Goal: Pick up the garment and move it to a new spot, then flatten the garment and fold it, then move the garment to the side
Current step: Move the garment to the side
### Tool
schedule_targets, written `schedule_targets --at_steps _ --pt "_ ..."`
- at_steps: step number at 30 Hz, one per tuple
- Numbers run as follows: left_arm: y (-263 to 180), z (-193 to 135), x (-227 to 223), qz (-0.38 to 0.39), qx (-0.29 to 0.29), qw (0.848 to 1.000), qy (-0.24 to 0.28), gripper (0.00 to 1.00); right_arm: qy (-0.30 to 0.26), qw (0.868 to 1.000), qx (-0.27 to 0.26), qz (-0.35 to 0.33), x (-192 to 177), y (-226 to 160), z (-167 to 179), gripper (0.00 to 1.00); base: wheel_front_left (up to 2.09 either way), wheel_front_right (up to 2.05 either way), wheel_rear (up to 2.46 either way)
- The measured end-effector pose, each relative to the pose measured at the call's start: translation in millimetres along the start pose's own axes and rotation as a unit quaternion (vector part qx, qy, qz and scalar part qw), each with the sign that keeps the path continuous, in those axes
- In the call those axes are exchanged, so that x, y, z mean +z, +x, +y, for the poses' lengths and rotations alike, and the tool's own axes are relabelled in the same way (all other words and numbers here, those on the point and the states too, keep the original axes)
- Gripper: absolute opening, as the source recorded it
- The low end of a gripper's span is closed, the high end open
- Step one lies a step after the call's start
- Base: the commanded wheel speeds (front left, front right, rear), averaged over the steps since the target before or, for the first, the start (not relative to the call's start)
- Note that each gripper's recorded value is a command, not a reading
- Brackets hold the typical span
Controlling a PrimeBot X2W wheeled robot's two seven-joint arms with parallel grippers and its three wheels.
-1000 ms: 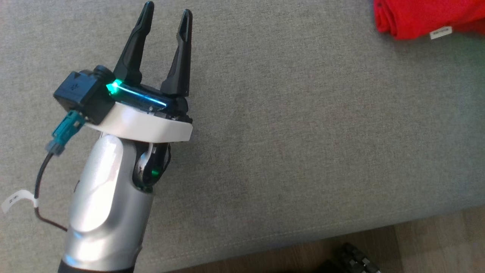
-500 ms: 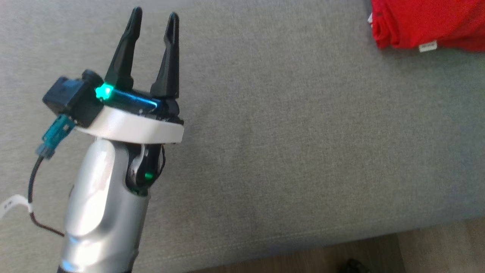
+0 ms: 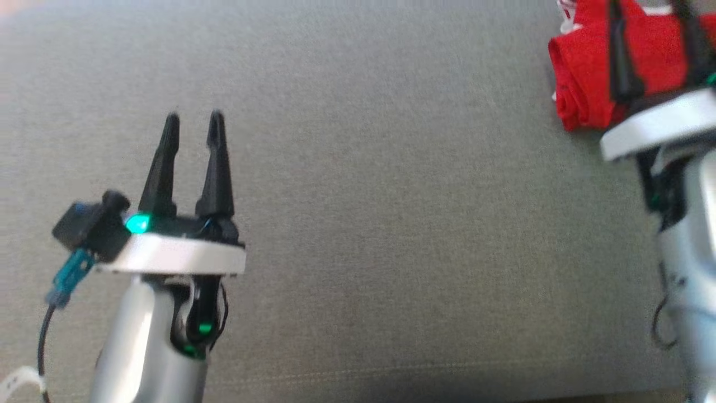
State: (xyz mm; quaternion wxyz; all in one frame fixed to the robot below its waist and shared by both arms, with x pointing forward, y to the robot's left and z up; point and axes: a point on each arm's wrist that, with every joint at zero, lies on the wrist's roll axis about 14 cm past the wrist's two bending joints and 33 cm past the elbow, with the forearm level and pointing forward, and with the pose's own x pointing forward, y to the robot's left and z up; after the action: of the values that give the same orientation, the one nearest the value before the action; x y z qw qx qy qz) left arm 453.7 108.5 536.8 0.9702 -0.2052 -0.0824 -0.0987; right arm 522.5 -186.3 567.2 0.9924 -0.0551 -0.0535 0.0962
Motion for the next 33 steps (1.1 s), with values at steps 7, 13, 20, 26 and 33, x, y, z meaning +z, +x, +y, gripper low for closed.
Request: schedule_targets --at_steps 7,13,20,26,33 --pt "-45 24 5 0.013 0.063 0.998 0.013 1.0 0.084 0.996 -0.005 0.004 -26 -50 32 1.0 0.0 0.0 0.0" --pt "-52 22 15 -0.001 0.064 0.998 0.01 1.0 0.071 0.997 0.001 0.011 -35 -71 44 1.0 0.0 0.0 0.0" --pt "-63 27 9 0.01 0.081 0.997 -0.005 1.0 0.082 0.996 -0.017 0.011 -41 -88 49 1.0 0.0 0.0 0.0" --pt "-65 27 10 0.011 0.079 0.997 0.014 1.0 0.083 0.996 -0.035 0.027 -53 -105 45 1.0 0.0 0.0 0.0" --pt "-68 25 6 0.016 0.077 0.997 -0.001 1.0 0.088 0.995 -0.035 0.022 -50 -106 50 1.0 0.0 0.0 0.0"
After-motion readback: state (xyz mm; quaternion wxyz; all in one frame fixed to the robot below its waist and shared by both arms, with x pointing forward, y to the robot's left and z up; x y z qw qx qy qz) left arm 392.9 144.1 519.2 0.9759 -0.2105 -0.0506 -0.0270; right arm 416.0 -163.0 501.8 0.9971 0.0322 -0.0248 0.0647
